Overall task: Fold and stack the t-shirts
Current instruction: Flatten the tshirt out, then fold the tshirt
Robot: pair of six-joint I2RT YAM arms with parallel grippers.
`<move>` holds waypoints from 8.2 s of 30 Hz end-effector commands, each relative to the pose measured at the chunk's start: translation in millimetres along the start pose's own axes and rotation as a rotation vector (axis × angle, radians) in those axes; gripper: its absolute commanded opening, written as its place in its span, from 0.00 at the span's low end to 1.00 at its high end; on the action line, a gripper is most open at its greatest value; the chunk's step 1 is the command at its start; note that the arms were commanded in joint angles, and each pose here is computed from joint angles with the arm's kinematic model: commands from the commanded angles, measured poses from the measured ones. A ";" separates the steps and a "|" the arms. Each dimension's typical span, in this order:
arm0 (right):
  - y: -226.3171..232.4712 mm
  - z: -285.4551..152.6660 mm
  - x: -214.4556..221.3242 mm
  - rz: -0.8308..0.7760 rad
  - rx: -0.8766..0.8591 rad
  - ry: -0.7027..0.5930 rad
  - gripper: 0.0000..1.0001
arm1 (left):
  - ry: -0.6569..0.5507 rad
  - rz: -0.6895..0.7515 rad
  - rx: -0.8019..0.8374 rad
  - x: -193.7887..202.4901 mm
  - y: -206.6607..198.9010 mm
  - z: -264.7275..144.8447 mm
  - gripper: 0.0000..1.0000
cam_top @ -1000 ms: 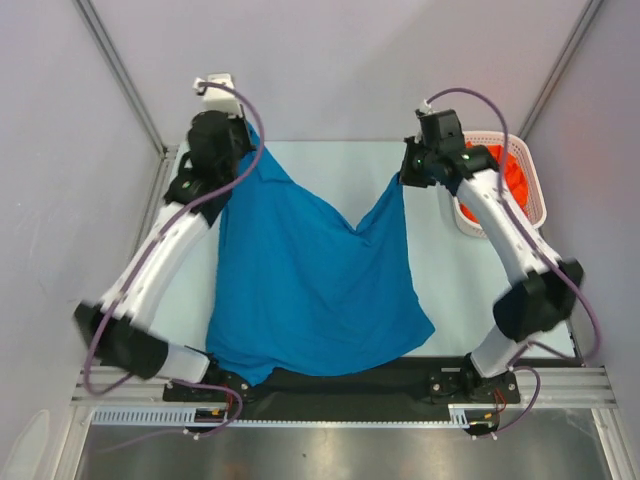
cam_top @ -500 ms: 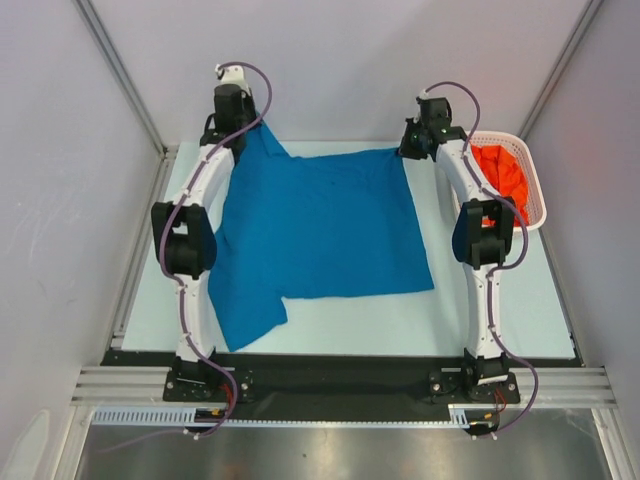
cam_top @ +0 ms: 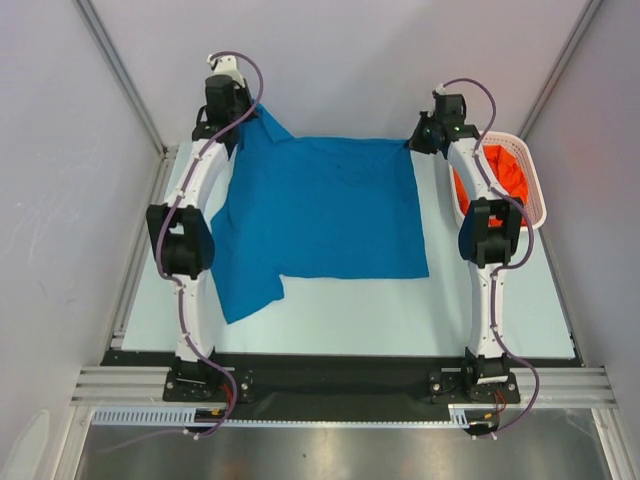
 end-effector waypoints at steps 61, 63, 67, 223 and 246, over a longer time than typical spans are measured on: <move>14.5 -44.6 52.5 -0.356 0.122 -0.596 0.00 | -0.112 0.141 -0.070 73.5 26.4 -29.3 0.01; 6.1 -32.2 41.3 -0.339 0.130 -0.592 0.00 | -0.089 0.116 -0.039 71.8 21.8 -7.2 0.00; -11.9 -13.2 31.5 -0.335 0.141 -0.539 0.00 | -0.056 0.066 -0.036 77.6 20.4 4.2 0.00; -44.5 -22.7 28.9 -0.114 0.279 0.115 0.55 | 0.481 -0.564 -0.222 156.6 110.5 -72.6 0.67; -37.9 -38.8 18.3 -0.128 0.246 0.084 0.55 | 0.707 -0.181 0.142 196.9 113.7 -75.5 0.42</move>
Point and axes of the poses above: each gripper's point midway between its finger pads, its own z axis out along the fingers, its own y axis along the line the jaws close on, x = y × z, the point moved 8 cm from there along -z, back along the fingers, and after that the axes turned 12 degrees about z, right-handed, at the moved point
